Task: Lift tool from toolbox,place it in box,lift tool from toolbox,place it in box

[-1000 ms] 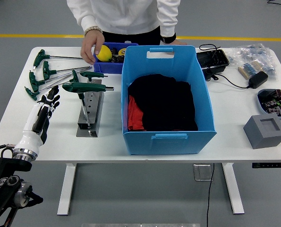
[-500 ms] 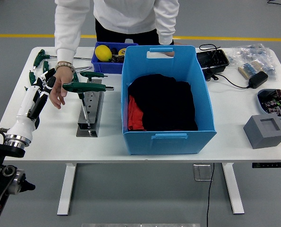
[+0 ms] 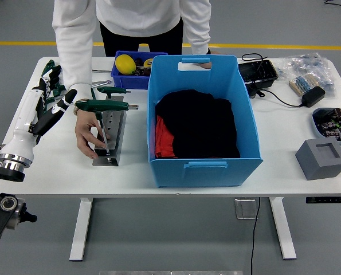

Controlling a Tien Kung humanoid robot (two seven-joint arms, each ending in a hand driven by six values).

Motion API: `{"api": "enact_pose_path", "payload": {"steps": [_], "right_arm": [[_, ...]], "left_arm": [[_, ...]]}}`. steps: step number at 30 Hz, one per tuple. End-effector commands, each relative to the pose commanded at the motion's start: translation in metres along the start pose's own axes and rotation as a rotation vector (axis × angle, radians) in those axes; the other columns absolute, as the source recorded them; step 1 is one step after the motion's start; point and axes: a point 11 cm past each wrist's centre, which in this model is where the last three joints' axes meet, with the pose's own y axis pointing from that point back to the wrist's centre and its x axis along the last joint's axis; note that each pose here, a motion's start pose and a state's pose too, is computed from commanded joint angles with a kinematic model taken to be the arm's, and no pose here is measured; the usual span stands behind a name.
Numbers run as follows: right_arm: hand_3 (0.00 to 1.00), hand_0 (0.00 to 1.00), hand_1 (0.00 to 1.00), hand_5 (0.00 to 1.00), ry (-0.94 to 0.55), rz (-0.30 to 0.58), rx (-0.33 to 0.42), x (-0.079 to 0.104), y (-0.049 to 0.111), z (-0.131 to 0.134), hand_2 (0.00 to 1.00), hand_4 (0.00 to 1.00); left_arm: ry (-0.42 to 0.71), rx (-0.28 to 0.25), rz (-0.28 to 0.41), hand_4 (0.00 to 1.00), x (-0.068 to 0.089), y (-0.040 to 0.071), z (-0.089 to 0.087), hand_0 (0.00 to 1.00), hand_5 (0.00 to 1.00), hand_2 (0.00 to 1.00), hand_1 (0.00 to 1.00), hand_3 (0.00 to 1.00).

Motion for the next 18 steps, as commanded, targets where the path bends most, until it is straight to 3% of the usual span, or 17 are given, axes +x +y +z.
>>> {"api": "enact_pose_path", "payload": {"steps": [9, 12, 13, 18], "right_arm": [[0.585, 0.698, 0.669, 0.716, 0.000, 0.001, 0.001, 0.000, 0.000, 0.000, 0.740, 0.792], [0.585, 0.698, 0.669, 0.716, 0.000, 0.001, 0.001, 0.000, 0.000, -0.001, 0.740, 0.792], [0.585, 0.698, 0.669, 0.716, 0.001, 0.001, 0.002, 0.000, 0.000, -0.001, 0.740, 0.792], [0.585, 0.698, 0.669, 0.716, 0.001, 0.001, 0.002, 0.000, 0.000, -0.001, 0.740, 0.792]], "left_arm": [[-0.058, -0.021, -0.016, 0.998, -0.003, 0.000, 0.006, 0.984, 0.829, 0.998, 0.998, 0.989], [-0.161, -0.066, -0.039, 0.998, -0.007, -0.003, 0.019, 0.984, 0.829, 0.998, 0.998, 0.989], [-0.196, -0.079, -0.047, 0.998, -0.008, -0.004, 0.022, 0.992, 0.699, 0.998, 0.998, 0.994], [-0.384, -0.150, -0.105, 0.998, -0.020, -0.006, 0.039, 0.992, 0.699, 0.998, 0.998, 0.994]]}}
